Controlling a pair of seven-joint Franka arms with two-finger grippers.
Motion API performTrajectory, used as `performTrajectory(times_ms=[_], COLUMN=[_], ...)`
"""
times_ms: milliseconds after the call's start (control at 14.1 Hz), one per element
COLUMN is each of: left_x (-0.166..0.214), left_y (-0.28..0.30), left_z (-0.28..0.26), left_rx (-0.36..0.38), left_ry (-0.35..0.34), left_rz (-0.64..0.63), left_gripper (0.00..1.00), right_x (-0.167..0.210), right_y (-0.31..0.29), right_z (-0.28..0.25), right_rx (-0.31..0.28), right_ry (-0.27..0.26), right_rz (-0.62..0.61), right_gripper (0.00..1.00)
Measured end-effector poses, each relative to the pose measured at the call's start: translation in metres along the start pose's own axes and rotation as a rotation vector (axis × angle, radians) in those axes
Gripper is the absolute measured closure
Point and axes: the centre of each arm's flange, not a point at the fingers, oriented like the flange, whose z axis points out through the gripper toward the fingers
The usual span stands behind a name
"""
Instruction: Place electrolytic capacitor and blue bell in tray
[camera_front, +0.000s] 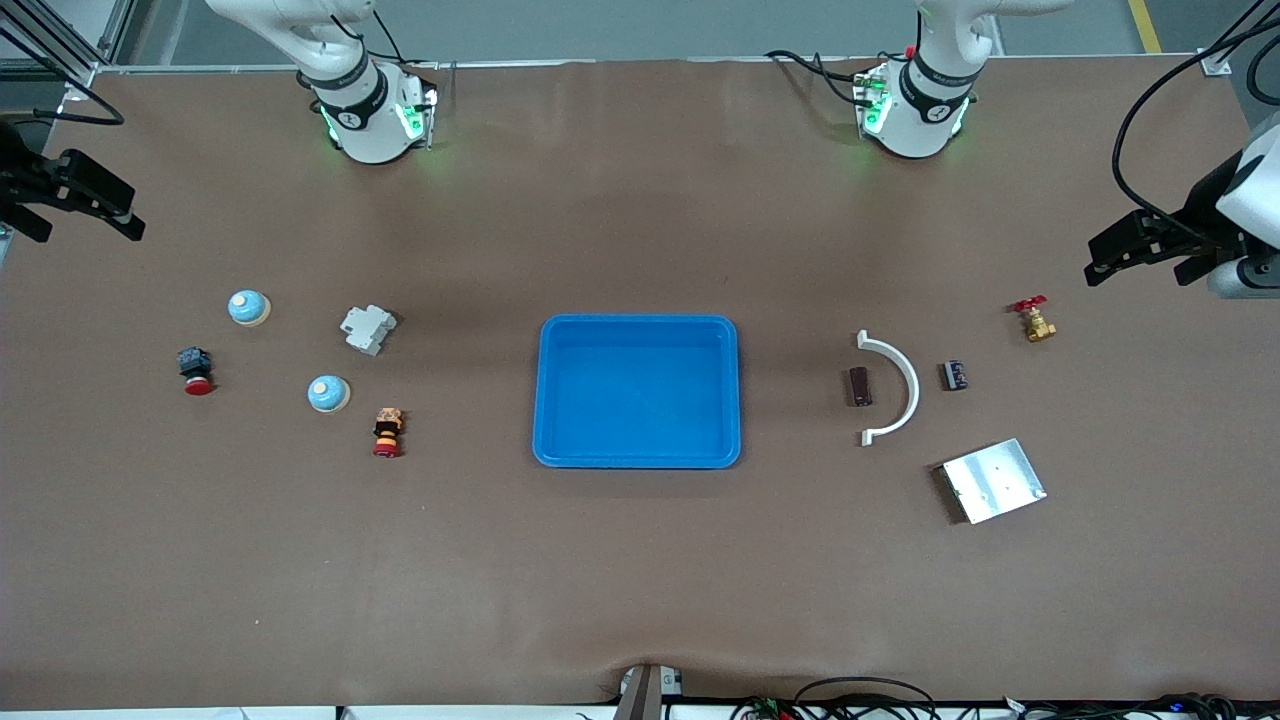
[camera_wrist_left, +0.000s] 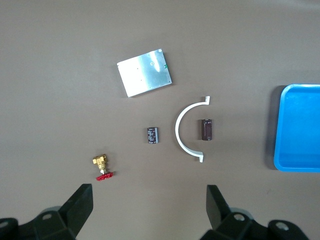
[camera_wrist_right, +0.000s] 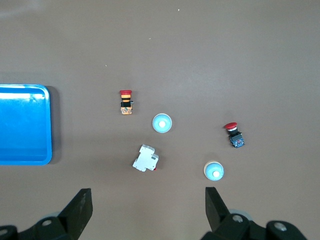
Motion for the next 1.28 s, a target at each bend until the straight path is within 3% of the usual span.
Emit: performTrajectory(times_ms=[1280], left_x=[0.053], left_y=[-0.01], left_z=[0.129], left_rx=[0.01], left_ry=[-0.176], left_rz=[-0.022], left_gripper=[0.0], right_x=[0.0], right_y=[0.002], right_z=[0.0], right_rx=[0.001], right_ry=[0.0], right_rz=[0.039], right_gripper=[0.0])
